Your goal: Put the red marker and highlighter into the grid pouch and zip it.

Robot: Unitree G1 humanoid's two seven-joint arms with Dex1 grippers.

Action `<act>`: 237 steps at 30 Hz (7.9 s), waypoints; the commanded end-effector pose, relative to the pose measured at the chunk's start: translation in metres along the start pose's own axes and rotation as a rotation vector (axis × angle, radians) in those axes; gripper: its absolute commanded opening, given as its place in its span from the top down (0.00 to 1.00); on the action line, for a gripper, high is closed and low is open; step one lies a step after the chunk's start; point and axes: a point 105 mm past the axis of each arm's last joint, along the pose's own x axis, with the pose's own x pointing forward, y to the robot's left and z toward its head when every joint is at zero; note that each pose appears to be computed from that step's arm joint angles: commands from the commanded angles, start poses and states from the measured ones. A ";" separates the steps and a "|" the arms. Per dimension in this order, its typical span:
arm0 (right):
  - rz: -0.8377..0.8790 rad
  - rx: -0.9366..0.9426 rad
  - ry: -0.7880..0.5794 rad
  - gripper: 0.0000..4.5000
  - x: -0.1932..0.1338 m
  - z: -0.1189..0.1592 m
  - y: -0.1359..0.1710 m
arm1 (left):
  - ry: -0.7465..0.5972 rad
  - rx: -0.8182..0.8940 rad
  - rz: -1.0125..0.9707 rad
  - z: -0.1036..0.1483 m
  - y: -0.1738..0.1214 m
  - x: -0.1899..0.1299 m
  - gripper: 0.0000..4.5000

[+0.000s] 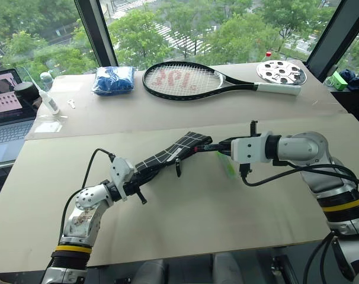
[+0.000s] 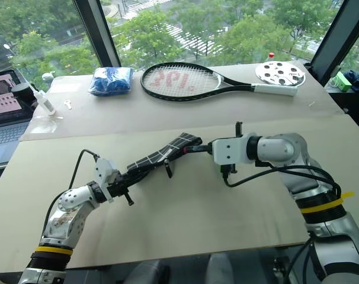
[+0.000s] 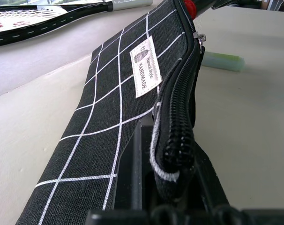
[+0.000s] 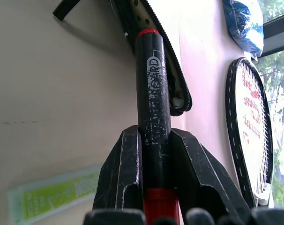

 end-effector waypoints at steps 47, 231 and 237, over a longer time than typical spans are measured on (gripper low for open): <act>-0.285 0.720 -0.058 0.37 -0.041 -0.052 -0.022 | -0.067 -0.023 0.034 0.016 0.003 0.003 1.00; 0.031 1.104 -0.079 0.74 -0.007 -0.042 0.028 | -0.075 -0.029 0.042 0.013 0.000 0.008 1.00; 0.156 1.331 -0.372 0.44 -0.044 -0.010 0.021 | -0.048 0.018 -0.044 0.012 -0.006 0.015 1.00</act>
